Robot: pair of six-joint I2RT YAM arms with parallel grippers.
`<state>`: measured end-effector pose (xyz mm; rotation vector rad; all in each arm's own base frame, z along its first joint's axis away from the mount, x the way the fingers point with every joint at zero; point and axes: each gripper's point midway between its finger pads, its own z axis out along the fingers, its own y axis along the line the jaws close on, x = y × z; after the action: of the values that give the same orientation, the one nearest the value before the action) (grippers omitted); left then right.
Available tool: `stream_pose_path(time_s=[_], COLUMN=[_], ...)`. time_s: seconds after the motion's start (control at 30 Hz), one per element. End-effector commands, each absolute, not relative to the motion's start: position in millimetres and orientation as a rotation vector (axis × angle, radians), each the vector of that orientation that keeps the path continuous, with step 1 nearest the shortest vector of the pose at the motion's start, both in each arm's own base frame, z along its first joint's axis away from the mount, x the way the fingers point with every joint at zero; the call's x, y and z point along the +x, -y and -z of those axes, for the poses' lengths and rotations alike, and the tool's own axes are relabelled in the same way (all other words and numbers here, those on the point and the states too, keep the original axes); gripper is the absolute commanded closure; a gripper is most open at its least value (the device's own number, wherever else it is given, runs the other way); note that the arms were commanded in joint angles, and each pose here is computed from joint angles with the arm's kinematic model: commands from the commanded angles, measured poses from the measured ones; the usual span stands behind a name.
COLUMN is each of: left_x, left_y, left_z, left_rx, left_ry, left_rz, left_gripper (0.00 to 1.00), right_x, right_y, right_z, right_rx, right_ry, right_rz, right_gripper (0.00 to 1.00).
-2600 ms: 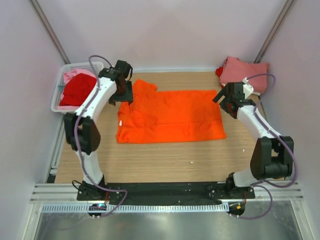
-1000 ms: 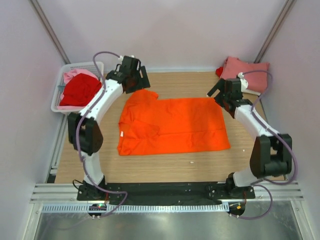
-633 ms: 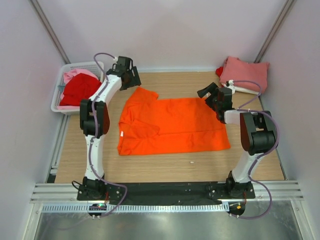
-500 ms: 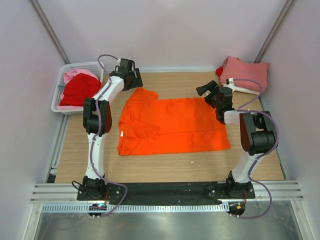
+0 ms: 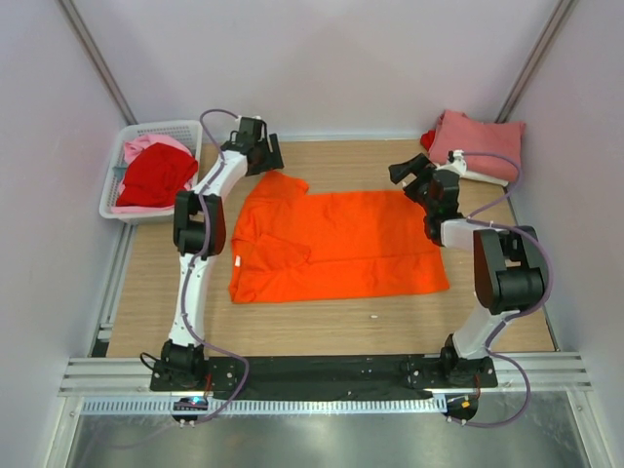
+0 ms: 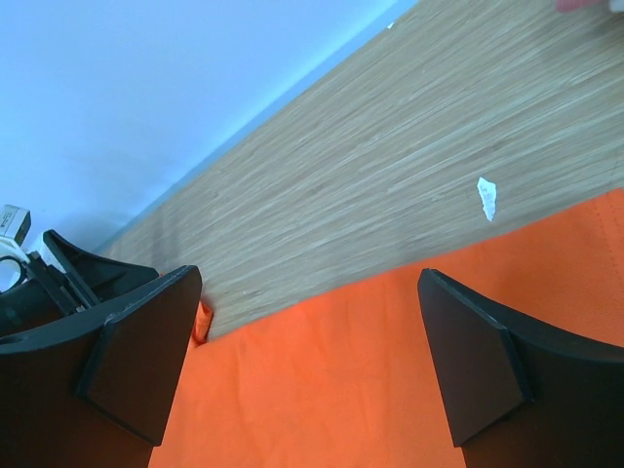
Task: Fold and stack the t-shirts
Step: Fold the tshirt
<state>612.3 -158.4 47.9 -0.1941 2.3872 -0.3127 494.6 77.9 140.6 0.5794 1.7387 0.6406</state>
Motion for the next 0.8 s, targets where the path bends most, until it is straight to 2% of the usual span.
stream_pose_path(time_s=[0.0,0.1,0.37,0.4,0.53,0.67,0.77], left_x=[630,626,615,613,609,606,604], left_y=[159,171,169,168,170,170,170], left_z=[-57,-47,-37,-37,-37,-38,-44], left_rx=[-0.176,-0.151,-0.153,-0.155,-0.144,-0.154,-0.158], left_ry=[-2.343,-2.381,-2.428,-2.432,-2.441,-2.444,-2.429], left_rz=[0.366,0.439,0.440,0.440,0.459,0.466,0.468], left_gripper=[0.26,0.33,0.53,0.59,0.70,0.96,1.00], right_x=[496,490,480,481,490,513,523], right_y=[-67,-50,4,7,22,23,18], right_z=[-176,-176,-150,-149,-129,-112,-82], right_rx=[0.555,0.585,0.710,0.720,0.731,0.691,0.677], right_ry=[-1.629,-1.641,-1.738,-1.744,-1.827,-1.965,-2.069], right_rz=[-0.580,-0.475,-0.227,-0.226,-0.226,-0.185,-0.187], right_gripper=[0.00,0.00,0.00,0.00,0.00,0.00,0.00])
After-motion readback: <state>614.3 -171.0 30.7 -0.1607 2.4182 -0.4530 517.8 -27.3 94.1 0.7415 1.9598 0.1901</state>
